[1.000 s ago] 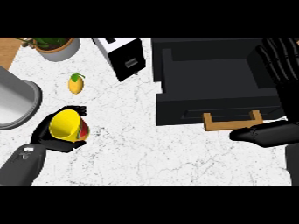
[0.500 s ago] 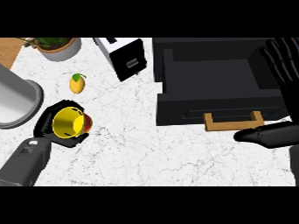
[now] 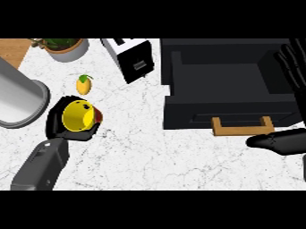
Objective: Pick up the cup, place it into the drawer and close the drawer
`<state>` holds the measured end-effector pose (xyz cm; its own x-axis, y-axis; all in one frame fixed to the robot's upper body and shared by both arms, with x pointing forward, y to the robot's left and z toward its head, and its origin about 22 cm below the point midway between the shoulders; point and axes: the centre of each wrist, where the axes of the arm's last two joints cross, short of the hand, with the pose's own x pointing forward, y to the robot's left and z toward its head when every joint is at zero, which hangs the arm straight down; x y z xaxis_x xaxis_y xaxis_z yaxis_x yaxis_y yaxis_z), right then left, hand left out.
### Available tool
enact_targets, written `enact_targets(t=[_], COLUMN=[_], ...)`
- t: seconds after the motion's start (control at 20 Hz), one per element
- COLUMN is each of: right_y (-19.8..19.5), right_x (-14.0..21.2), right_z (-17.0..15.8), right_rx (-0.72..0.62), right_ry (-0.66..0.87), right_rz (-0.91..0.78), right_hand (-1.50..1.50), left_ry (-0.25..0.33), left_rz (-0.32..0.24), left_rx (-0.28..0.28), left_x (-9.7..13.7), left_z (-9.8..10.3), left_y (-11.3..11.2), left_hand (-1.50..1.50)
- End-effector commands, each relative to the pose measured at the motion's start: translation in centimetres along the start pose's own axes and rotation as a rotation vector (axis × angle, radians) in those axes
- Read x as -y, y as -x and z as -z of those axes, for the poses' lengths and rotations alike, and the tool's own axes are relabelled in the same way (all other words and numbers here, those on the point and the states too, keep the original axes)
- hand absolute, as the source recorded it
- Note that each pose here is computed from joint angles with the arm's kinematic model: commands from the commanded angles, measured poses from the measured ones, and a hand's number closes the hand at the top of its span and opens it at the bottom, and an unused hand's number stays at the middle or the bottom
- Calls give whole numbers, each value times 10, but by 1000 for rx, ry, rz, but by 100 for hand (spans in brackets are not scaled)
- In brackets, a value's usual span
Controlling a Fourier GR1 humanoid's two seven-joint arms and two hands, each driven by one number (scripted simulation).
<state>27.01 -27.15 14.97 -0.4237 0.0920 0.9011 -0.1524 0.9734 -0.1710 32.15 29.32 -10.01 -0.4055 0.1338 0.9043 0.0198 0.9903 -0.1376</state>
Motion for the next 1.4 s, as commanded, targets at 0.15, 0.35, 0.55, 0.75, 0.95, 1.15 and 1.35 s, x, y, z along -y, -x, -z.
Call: enact_targets(t=[0.15, 0.35, 0.55, 0.75, 0.95, 1.15, 1.35], right_y=[-10, -1, 3, 19, 17, 10, 12], right_x=[20, 14, 8, 13, -3, 3, 6], right_z=[0, -5, 3, 7, -13, -3, 7], right_rx=[-7, -19, -21, -18, -28, 1, 2], right_ry=[8, 18, 32, 33, 19, 14, 28], right_rz=[-27, -21, -26, -27, -14, -18, -29], right_hand=[-150, -150, -150, -150, -150, -150, -150], left_ry=[95, 161, 235, 257, 263, 239, 235], left_rz=[-55, -60, -76, -19, 27, 89, 134], left_rx=[150, 173, 164, 161, 156, 124, 5], left_x=[67, 101, 161, 201, 228, 258, 287], left_z=[50, 97, 136, 171, 182, 203, 208], left_y=[-12, -46, -83, -120, -148, -164, -173], left_hand=[150, 150, 150, 150, 150, 150, 150])
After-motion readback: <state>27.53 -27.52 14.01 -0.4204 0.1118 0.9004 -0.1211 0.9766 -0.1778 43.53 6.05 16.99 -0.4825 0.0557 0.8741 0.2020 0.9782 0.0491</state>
